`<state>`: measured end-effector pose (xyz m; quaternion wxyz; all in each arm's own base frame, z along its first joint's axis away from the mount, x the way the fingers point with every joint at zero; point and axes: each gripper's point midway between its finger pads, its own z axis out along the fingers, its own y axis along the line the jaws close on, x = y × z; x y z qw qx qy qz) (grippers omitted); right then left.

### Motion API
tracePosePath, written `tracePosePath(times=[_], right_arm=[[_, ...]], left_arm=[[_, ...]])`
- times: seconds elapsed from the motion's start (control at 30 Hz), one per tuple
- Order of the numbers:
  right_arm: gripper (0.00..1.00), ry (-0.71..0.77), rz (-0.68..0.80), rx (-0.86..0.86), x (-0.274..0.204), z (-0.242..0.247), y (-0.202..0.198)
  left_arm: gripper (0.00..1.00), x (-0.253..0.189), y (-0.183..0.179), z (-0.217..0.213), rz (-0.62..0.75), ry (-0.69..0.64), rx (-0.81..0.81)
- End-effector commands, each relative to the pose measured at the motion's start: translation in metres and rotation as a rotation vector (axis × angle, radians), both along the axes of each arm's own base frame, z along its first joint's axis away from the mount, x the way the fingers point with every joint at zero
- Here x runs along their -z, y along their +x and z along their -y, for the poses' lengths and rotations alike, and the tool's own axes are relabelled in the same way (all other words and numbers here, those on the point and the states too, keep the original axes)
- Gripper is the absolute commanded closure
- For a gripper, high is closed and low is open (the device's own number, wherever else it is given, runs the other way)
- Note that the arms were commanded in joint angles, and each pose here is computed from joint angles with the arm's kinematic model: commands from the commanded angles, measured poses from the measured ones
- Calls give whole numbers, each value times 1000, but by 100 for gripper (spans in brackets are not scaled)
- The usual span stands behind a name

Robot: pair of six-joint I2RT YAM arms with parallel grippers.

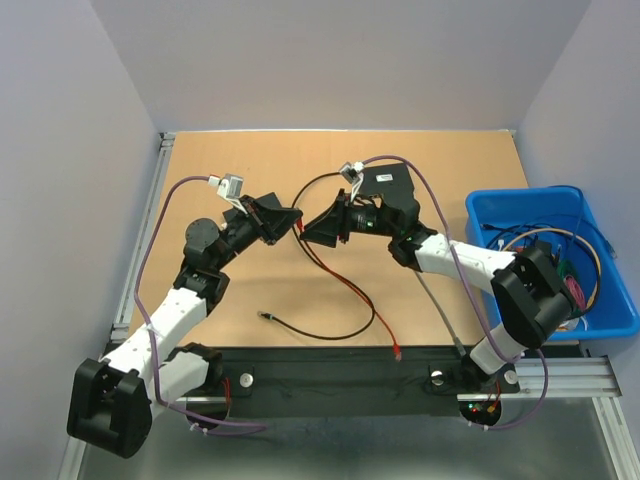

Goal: Insert the plug into the switch port

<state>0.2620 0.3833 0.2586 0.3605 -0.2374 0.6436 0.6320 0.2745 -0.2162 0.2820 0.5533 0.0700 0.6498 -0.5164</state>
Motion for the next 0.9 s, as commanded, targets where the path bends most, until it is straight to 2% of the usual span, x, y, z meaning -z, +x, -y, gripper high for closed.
tracePosePath(times=[0.0,0.07,0.17,0.27,0.5,0.87], right_arm=[[37,-67,105,160,-19,13,24],[39,-180,124,272,-6,17,37],[41,-225,197,375,-18,24,46],[43,-228,222,407,-27,24,42],[48,-269,253,382,-28,2,34],[53,-314,252,373,-16,-21,39]], left_arm=[[100,-28,5,-8,40,-13,-60],[100,-27,9,-10,11,-19,-84],[100,-22,18,-14,-32,-3,-139],[100,-12,28,-21,-83,18,-205],[100,6,36,-23,-134,32,-243],[100,6,37,-23,-127,36,-251]])
